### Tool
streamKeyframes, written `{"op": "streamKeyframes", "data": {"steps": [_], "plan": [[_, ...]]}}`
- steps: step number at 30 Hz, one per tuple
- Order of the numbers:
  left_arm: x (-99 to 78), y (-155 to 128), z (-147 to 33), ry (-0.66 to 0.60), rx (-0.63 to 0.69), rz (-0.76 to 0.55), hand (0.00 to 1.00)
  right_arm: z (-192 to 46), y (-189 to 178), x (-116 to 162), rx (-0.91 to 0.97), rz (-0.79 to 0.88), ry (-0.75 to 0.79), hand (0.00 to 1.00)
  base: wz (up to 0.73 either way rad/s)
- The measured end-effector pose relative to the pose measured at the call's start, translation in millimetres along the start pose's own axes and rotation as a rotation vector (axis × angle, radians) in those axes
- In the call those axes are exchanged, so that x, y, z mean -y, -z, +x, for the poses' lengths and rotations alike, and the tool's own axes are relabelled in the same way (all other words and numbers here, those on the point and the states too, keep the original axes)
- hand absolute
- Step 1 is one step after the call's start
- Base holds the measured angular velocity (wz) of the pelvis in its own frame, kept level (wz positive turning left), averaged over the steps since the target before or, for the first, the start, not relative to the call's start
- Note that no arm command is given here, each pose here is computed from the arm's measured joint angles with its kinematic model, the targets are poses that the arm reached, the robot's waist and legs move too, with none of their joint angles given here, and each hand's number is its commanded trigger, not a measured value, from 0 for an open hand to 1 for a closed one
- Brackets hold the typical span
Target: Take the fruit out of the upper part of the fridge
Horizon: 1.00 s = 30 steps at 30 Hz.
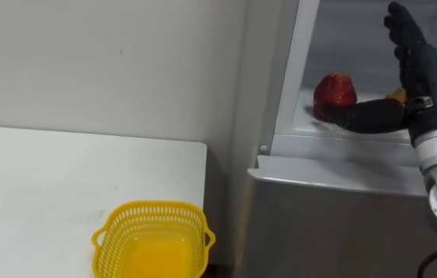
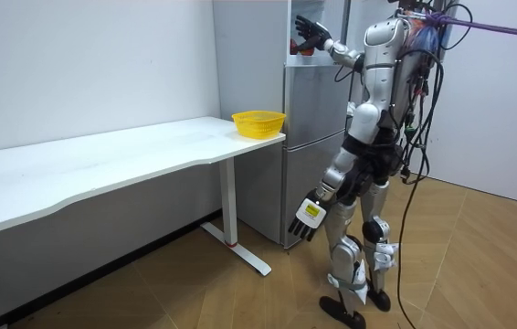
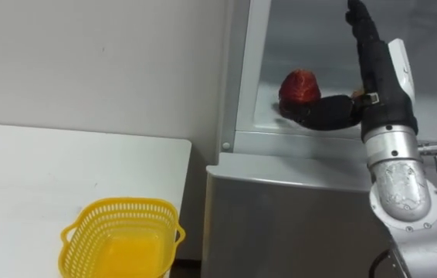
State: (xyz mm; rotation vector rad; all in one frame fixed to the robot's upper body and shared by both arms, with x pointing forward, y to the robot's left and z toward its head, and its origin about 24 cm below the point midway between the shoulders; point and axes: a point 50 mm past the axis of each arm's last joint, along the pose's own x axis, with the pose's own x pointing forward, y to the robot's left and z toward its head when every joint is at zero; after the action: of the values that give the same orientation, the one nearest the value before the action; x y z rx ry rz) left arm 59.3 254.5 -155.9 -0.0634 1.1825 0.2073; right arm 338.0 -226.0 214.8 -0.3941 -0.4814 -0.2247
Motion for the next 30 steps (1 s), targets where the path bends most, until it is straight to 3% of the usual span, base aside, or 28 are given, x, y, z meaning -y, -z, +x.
{"op": "streamKeyframes", "data": {"steps": [13,30], "plan": [[-1.4,-1,0.4,0.009,-0.022,0.0,0.0,14,5,-2,-0.062,-0.01,-0.076,0.0,0.0],[-4.0,0,1.2,0.002,-0.049,-0.005,0.0,13,16,-2,-0.106,-0.091,-0.169,0.0,0.0]]}}
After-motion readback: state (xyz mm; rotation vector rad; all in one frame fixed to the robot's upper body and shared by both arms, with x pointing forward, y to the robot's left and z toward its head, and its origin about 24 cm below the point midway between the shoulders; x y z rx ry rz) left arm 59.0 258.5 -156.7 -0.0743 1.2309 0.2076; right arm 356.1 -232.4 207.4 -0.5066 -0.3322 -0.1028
